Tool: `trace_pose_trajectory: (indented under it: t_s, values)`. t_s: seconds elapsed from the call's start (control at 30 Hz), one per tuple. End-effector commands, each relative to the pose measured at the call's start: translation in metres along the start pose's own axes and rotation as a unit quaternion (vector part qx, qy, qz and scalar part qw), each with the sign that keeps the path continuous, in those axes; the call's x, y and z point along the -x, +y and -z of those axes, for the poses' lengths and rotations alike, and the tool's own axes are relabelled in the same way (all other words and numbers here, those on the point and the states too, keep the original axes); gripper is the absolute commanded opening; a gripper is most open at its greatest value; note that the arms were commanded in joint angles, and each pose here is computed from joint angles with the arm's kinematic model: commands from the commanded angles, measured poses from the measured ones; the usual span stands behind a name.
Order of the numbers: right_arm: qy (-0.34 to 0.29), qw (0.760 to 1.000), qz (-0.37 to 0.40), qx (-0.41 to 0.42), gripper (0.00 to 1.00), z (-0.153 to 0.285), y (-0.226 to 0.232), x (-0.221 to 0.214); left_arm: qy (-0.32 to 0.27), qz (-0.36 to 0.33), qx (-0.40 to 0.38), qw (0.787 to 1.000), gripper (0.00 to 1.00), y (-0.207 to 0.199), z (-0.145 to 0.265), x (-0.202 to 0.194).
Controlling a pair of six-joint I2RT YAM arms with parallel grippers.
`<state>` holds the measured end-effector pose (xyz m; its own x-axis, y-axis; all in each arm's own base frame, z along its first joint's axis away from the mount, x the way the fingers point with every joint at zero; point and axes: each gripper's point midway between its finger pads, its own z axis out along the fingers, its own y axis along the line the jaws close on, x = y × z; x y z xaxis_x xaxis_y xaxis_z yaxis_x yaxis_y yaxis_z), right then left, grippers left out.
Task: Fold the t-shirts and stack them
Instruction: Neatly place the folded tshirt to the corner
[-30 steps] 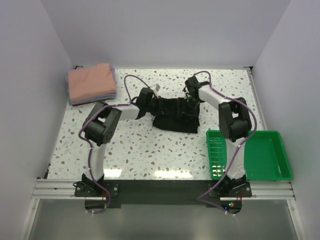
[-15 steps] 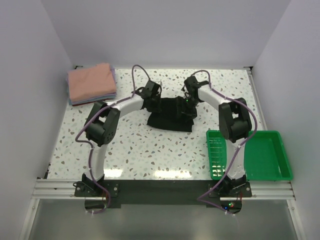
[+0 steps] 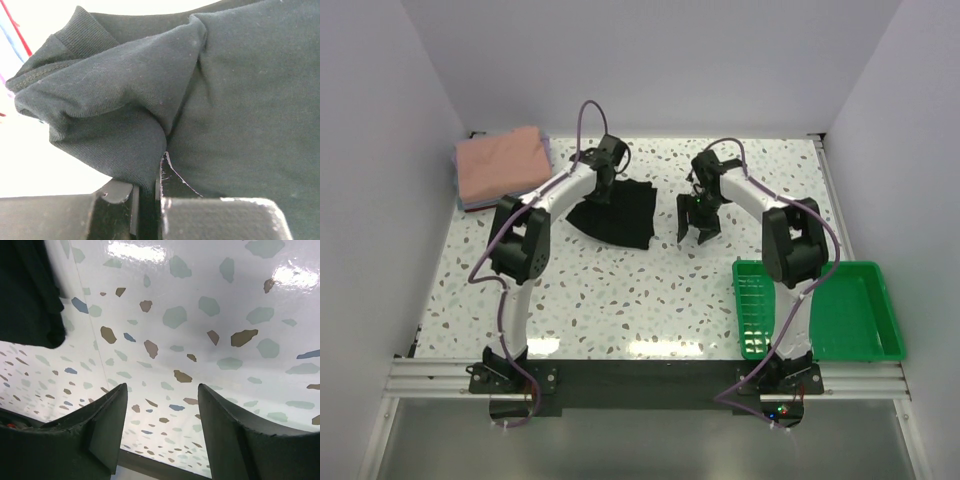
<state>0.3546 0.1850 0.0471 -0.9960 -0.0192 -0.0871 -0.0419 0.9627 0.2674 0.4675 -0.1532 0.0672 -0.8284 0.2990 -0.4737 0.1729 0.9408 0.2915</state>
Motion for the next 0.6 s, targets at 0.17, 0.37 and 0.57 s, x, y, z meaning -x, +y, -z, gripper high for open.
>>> trace_pose_trajectory:
  t_s: [0.17,0.37,0.57]
  values:
    - [-0.022,1.000,0.014,0.014,0.62,0.023,0.005,-0.002,-0.042,-0.040,0.046,0.997,0.00,0.061,0.025,0.054]
    - [-0.011,1.000,0.016,0.015,0.62,0.020,0.002,-0.013,-0.080,-0.002,0.058,0.995,0.00,0.096,0.047,0.079]
    - [-0.003,1.000,0.020,0.018,0.62,0.021,0.001,-0.021,-0.131,0.023,0.064,0.989,0.00,0.122,0.074,0.110]
